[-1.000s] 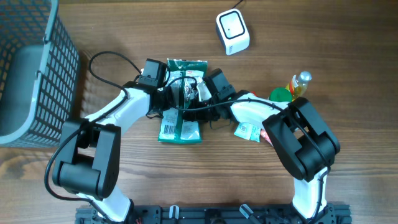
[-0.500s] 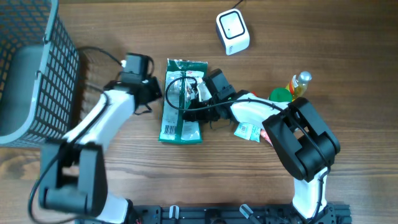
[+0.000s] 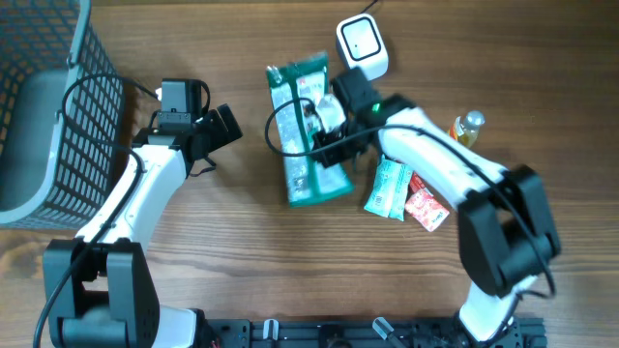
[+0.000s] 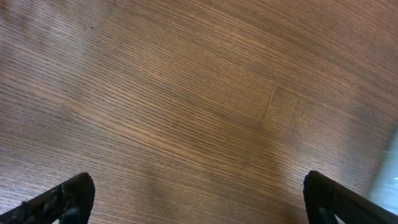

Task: Scan the item barcode
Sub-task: 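Release the left gripper and carry the gloves pack to the scanner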

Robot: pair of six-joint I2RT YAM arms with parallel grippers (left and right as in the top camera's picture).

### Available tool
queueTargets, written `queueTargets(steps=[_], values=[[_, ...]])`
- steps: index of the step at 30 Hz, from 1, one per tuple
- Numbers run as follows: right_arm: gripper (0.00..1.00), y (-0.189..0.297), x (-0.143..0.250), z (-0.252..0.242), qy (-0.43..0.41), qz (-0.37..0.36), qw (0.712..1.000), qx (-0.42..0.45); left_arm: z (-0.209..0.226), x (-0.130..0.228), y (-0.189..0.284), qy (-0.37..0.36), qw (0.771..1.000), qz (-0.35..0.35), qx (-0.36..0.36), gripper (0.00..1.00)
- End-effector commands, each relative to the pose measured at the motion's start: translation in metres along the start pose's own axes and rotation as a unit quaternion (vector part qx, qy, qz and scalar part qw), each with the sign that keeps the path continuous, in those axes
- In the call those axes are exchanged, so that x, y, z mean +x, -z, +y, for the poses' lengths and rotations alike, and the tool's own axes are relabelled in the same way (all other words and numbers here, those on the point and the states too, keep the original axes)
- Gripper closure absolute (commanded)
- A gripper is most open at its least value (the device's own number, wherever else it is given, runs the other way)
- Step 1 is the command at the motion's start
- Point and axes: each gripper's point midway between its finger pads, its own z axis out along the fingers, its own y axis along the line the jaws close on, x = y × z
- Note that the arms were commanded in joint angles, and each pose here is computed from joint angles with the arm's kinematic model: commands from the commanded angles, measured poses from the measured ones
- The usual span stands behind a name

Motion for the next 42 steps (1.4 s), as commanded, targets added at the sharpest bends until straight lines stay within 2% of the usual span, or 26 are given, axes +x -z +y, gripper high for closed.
queueTargets(steps=[1,2,3,8,11,15,18,23,30,33,38,42], values=[[0.96,0.092,-0.059,0.0,0.245,-0.079,0.957,0.132,0.001,-0.004,0.002,0.001,1.0,-0.007,-0.003,0.0],[0.96,0.109,-0.068,-0.001,0.287,-0.086,0.94,0.163,0.001,-0.004,0.002,0.001,1.0,-0.007,-0.003,0.0],[0.96,0.132,-0.081,-0.008,0.351,-0.089,0.906,0.221,0.001,-0.004,0.002,0.001,1.0,-0.007,-0.003,0.0],[0.95,0.173,-0.113,-0.035,0.471,-0.07,0.798,0.37,0.001,-0.004,0.002,0.001,1.0,-0.007,-0.003,0.0],[0.96,0.182,-0.134,-0.045,0.492,-0.073,0.758,0.421,0.001,-0.004,0.002,0.001,1.0,-0.007,-0.003,0.0],[0.96,0.181,-0.167,-0.06,0.495,-0.094,0.721,0.475,0.001,-0.004,0.002,0.001,1.0,-0.007,-0.003,0.0],[0.96,0.178,-0.191,-0.092,0.472,-0.095,0.691,0.539,0.001,-0.004,0.002,0.001,1.0,-0.007,-0.003,0.0],[0.96,0.157,-0.211,-0.126,0.449,-0.119,0.681,0.566,0.001,-0.004,0.002,0.001,1.0,-0.007,-0.003,0.0],[0.96,0.11,-0.213,-0.151,0.448,-0.112,0.687,0.561,0.001,-0.004,0.002,0.001,1.0,-0.007,-0.003,0.0],[0.96,0.089,-0.211,-0.155,0.45,-0.115,0.7,0.542,0.001,-0.004,0.002,0.001,1.0,-0.007,-0.003,0.0],[0.96,0.071,-0.207,-0.153,0.391,-0.163,0.751,0.506,0.001,-0.004,0.002,0.001,1.0,-0.007,-0.003,0.0],[0.95,0.059,-0.2,-0.148,0.391,-0.148,0.763,0.493,0.001,-0.004,0.002,0.001,1.0,-0.007,-0.003,0.0]])
